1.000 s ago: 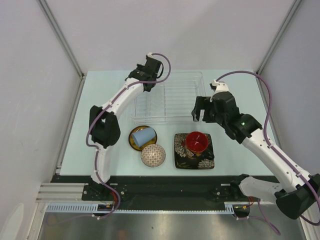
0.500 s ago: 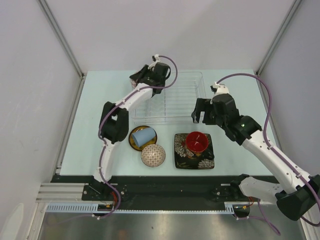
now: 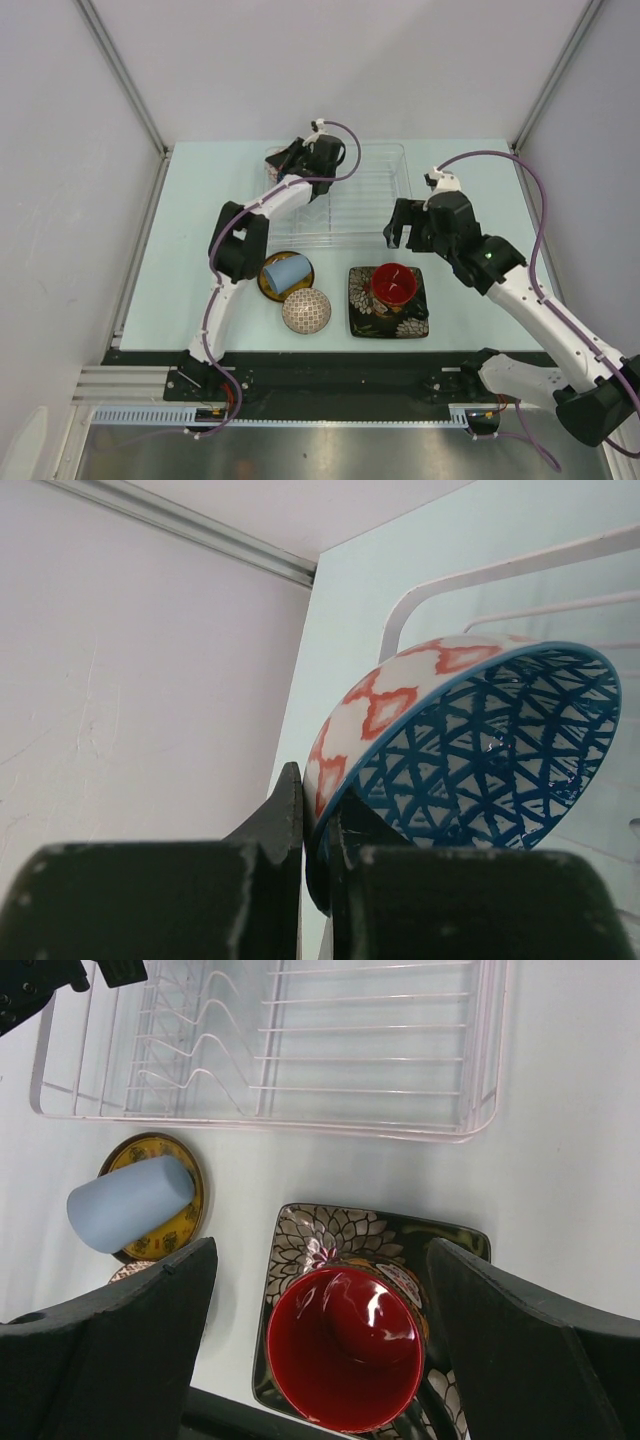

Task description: Load the mixed dishes into the dish rack

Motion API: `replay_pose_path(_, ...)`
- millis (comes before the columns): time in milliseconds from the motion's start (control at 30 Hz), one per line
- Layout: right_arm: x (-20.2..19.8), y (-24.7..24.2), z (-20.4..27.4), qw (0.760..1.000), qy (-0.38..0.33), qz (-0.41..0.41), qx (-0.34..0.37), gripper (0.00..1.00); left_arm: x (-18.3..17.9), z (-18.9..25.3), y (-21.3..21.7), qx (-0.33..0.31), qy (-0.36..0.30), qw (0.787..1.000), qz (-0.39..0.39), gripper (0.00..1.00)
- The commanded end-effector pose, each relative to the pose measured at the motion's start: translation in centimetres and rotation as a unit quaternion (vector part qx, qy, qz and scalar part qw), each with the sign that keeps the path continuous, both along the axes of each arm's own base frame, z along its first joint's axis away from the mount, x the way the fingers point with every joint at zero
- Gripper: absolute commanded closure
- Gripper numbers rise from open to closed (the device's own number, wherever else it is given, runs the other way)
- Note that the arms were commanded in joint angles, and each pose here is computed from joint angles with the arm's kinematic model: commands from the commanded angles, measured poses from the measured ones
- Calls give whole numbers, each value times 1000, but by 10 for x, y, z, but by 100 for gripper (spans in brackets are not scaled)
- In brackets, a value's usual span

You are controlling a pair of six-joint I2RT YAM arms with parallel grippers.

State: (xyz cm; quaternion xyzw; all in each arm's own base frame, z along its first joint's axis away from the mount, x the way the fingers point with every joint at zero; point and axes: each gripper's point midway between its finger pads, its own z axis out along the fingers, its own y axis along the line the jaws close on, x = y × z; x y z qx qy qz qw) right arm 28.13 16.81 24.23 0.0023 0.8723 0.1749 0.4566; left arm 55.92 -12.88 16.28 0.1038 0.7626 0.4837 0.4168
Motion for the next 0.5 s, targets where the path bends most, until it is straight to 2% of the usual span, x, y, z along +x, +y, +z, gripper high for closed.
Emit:
replay_pose_path(0, 0, 0, 10, 1000, -16, -6, 21, 8, 2, 10, -2, -7, -29, 999, 11, 93)
replay_pose_path(67, -1, 0, 10, 1000, -16, -7, 23, 7, 4, 5, -5, -11, -20, 1000, 0, 87)
replay_pose_path(167, -2, -2, 11, 1000, -17, -10, 24, 7, 2, -2, -11, -24, -6, 1000, -10, 85)
replay_pose_path(300, -2, -2, 12, 999, -18, -11, 26, 7, -1, -7, -19, -38, 6, 999, -23, 68)
replay_pose_path(467, -3, 0, 10, 999, -16, -8, 29, 7, -5, -8, -26, -51, 18, 998, -35, 57)
